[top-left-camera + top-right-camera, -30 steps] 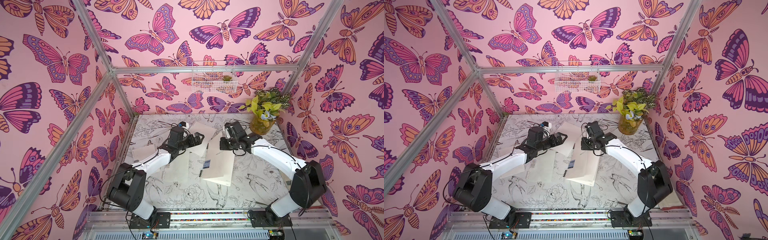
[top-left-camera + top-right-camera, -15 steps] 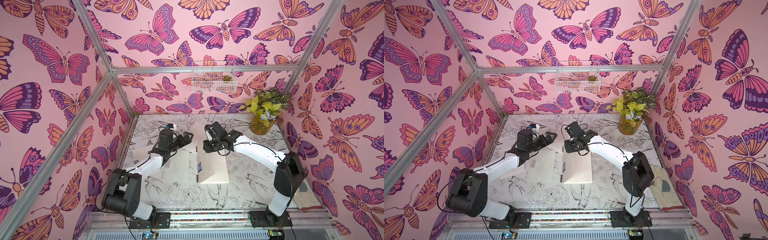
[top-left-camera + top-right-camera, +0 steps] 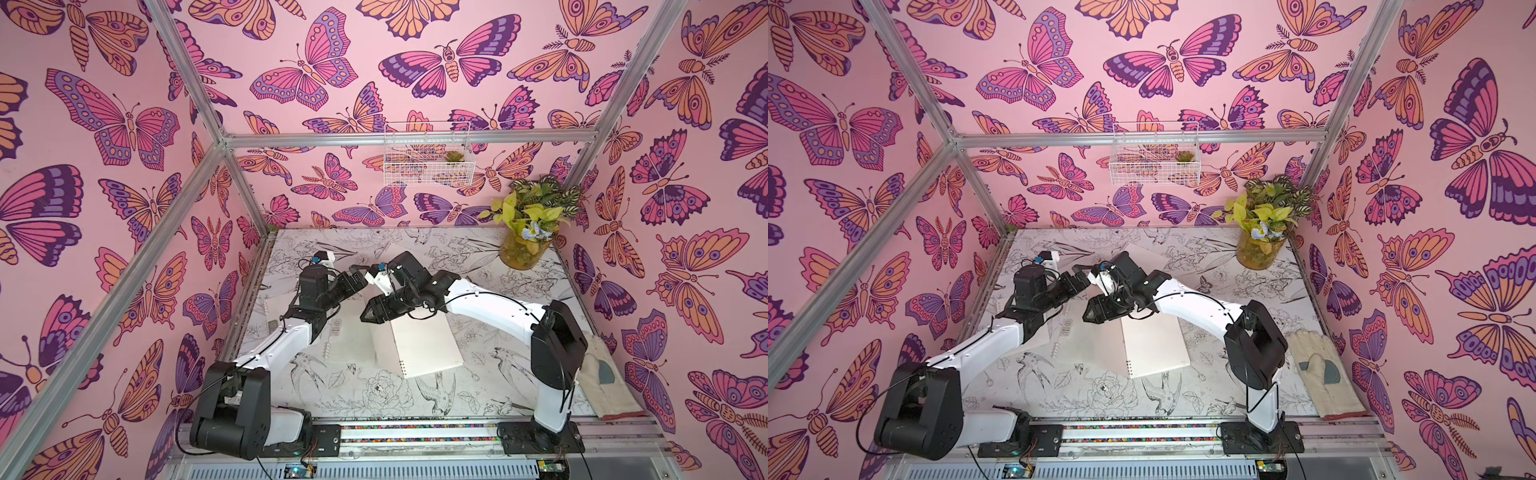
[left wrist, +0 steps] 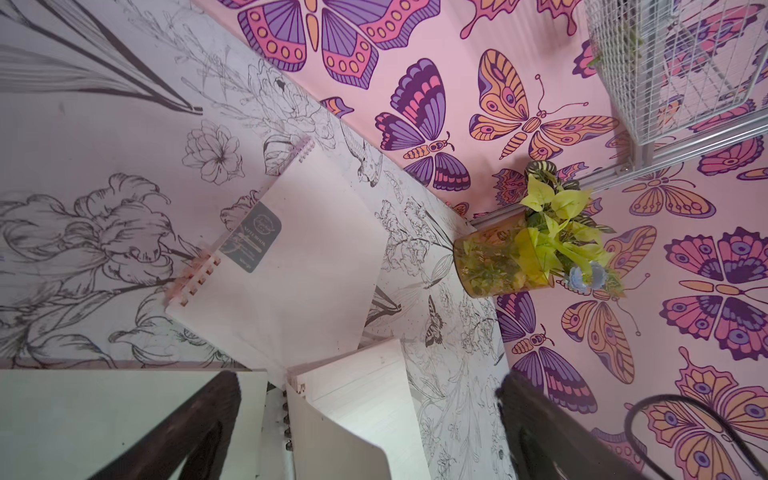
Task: Tear off pages from different notebooks
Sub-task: Open the notebook at the center of the board.
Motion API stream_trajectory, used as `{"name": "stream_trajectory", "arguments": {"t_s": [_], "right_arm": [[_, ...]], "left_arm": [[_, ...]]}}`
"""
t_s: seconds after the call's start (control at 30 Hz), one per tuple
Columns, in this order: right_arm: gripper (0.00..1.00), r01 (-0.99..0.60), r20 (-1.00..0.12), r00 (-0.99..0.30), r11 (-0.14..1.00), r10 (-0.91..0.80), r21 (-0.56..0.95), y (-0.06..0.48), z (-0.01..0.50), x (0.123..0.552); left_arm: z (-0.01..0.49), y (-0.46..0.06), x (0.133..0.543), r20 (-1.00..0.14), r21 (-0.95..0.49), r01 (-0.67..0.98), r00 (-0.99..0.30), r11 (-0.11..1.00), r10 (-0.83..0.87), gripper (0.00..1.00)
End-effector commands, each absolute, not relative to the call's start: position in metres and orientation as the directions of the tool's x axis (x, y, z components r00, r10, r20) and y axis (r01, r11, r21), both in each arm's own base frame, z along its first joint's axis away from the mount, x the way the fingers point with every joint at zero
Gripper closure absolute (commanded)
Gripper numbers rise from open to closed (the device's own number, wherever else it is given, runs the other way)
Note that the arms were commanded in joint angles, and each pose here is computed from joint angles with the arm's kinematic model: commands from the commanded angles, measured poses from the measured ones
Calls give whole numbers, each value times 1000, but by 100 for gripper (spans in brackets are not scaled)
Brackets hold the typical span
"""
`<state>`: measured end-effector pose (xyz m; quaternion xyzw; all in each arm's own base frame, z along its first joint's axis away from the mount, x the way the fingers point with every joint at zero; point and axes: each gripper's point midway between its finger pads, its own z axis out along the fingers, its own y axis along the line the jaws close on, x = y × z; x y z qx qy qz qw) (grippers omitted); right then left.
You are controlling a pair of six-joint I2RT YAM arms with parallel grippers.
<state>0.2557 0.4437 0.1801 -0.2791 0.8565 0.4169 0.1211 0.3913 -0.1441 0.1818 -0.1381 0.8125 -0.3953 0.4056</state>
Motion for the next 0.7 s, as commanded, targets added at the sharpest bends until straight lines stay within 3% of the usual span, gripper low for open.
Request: {"name": "stream_trajectory", "arguments": {"t_s": [0.0,0.07,0.2,0.3,0.43,0.53,0.6,0.67], "right_arm": [[20,-647,-517,-749,290,-414,705,455,219,229],[1,-660,-538,-736,257,-412,706,453,226,224],[1,-658,-555,-735,215,-388,721,437,235,223],[1,-612,-546,-791,349,-275,710,391,215,256],[1,-391,-458,-887,620,-58,680,297,150,315],[1,-256,-411,-910,842,-45,475,238,94,330],[0,-221,-378,-924,890,-60,398,224,72,332],[5,-192,-340,-940,888,-43,417,223,58,335]], "left_arm": [[169,-154,389,-508,-789,107,-669,606,-543,0],[164,-155,389,-495,-797,103,-675,595,-547,1],[156,-155,386,-483,-802,91,-681,591,-550,4],[151,-152,383,-482,-797,80,-680,598,-552,7],[141,-152,381,-466,-799,58,-690,599,-554,12],[138,-154,384,-451,-807,54,-699,588,-555,17],[135,-156,386,-443,-809,49,-706,585,-553,20],[134,-157,388,-435,-813,46,-712,581,-551,22]]}}
